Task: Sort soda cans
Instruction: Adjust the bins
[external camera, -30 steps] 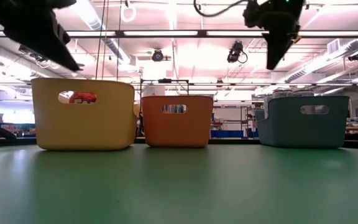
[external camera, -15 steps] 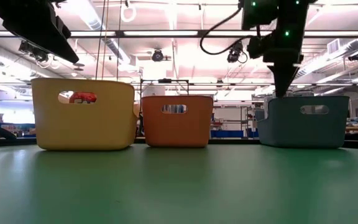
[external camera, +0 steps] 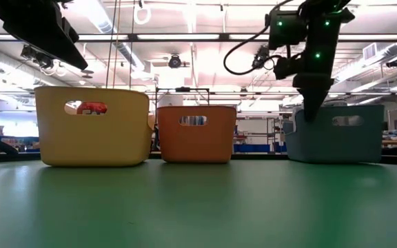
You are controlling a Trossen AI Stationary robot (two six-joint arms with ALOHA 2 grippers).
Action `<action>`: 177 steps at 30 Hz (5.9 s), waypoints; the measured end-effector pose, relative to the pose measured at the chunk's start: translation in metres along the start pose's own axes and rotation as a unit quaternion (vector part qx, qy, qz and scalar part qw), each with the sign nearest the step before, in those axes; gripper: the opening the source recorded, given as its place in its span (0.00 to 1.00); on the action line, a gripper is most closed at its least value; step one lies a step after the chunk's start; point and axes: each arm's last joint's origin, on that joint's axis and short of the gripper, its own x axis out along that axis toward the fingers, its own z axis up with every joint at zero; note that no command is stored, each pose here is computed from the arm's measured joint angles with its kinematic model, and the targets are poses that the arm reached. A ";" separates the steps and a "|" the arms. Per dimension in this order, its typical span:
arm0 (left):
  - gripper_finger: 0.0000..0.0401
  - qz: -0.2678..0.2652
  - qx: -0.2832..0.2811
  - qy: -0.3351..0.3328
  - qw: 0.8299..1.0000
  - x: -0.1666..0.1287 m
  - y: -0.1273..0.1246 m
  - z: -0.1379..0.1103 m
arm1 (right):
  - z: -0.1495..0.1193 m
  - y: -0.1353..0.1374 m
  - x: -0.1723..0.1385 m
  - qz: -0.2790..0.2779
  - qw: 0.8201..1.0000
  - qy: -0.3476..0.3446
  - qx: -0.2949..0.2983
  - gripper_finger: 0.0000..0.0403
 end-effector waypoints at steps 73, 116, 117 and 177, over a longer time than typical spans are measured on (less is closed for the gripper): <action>0.00 -0.059 0.019 0.018 0.998 0.012 -0.015 0.000 | 0.060 0.051 0.009 0.085 0.968 -0.221 -0.086 0.32; 0.00 0.324 0.042 0.124 0.937 0.088 0.089 -0.016 | 0.060 0.071 -0.037 0.092 0.960 -0.216 -0.154 0.54; 0.00 0.327 0.044 0.126 0.936 0.089 0.092 -0.015 | 0.059 0.071 -0.037 0.092 0.960 -0.213 -0.155 0.54; 0.00 0.202 -0.028 0.015 0.979 0.028 0.114 -0.003 | 0.034 0.061 -0.074 0.085 0.957 -0.239 -0.144 0.54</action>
